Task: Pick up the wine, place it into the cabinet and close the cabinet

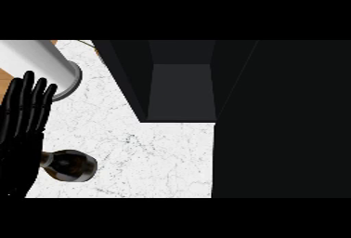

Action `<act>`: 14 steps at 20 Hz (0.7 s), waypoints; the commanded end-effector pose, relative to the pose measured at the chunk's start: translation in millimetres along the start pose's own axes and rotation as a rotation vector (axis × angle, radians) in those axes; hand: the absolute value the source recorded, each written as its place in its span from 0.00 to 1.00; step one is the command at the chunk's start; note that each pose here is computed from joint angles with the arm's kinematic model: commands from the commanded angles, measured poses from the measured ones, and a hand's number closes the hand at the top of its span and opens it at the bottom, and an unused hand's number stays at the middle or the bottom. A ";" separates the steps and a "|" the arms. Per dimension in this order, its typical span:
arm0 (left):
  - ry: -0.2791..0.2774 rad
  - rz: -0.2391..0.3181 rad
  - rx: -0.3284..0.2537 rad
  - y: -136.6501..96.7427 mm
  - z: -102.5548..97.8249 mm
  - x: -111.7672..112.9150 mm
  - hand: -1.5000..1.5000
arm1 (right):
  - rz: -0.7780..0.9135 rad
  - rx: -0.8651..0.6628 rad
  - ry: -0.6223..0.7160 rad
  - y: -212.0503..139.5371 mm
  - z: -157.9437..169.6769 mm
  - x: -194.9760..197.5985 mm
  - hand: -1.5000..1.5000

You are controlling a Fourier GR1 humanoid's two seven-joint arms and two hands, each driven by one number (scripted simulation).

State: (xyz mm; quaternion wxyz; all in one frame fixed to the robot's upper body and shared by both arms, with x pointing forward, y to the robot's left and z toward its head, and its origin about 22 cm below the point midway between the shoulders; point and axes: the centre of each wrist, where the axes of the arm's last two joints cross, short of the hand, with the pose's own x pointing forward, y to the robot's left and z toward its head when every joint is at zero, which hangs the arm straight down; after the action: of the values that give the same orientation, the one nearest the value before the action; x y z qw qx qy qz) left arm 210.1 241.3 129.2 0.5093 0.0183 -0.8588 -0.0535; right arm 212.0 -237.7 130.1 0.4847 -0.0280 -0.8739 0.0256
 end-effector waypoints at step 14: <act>0.125 0.403 -0.455 103.4 30.1 20.5 0.00 | -0.191 0.146 0.150 22.2 50.9 71.8 0.00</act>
State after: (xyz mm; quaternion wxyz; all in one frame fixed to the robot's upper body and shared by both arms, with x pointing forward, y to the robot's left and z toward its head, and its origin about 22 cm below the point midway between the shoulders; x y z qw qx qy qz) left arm 183.4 318.8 128.2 0.5415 -0.2333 -0.7963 -0.1351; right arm 157.9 -216.6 143.4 0.5455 0.0700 -0.8342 0.0399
